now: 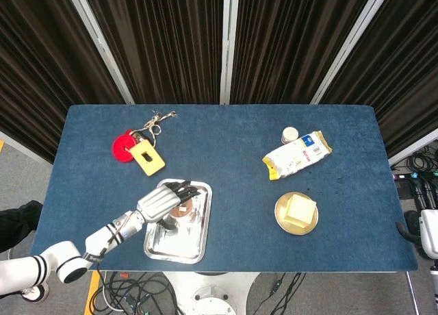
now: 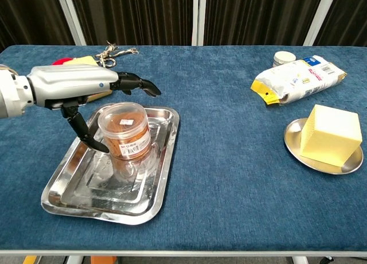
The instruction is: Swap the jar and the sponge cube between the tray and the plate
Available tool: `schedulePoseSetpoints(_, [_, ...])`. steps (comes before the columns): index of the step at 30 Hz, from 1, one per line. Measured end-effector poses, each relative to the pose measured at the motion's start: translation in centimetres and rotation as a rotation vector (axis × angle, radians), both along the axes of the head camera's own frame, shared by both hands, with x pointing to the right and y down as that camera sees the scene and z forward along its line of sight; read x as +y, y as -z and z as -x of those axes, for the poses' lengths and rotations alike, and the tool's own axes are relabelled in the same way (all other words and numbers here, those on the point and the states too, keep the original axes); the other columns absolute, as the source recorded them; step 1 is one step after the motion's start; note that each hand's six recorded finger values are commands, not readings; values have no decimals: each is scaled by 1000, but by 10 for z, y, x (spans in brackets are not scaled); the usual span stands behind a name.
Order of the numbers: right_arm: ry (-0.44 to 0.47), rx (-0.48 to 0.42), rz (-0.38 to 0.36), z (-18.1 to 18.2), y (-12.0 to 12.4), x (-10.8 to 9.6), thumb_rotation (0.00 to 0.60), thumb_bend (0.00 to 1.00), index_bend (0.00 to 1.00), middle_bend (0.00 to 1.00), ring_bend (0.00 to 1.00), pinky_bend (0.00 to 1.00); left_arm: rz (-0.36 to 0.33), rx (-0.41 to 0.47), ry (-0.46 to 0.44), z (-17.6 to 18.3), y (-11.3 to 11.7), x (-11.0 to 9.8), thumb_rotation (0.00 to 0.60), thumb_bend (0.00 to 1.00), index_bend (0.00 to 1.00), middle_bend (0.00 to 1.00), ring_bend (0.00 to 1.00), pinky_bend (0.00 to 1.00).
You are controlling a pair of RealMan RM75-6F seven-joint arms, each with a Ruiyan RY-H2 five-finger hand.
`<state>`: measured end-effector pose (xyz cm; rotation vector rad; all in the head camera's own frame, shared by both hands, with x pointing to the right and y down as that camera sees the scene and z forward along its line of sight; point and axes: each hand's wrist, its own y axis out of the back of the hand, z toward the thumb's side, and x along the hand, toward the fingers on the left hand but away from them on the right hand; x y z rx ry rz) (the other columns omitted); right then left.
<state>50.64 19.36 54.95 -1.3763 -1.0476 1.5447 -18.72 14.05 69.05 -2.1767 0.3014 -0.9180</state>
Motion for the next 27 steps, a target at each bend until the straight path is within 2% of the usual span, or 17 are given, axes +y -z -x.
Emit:
schedulePoseSetpoints(6, [-8,1,1,-2,0,0,600,150,0,0,0,0,20,-28,-31,-6,-10,-2,600,15,116,107,29,203])
schedulePoseSetpoints(11, [-14,4,-3,-5,1,0,600,153,0,0,0,0,14,-35,-51,-11,-15,-3,600,73,193,195,188,423])
schedulePoseSetpoints(13, [-16,3,-4,-5,1,0,600,153,0,0,0,0,6,-34,-56,-13,-16,-3,600,88,218,222,219,457])
schedulePoseSetpoints(19, [-23,4,-5,-8,2,1,600,156,0,0,0,0,-10,-36,-73,-20,-20,-8,600,122,257,277,251,503])
schedulePoseSetpoints(27, [-24,0,-7,-9,2,1,600,157,0,0,0,0,-40,8,-67,-30,-13,-15,600,131,289,309,276,523])
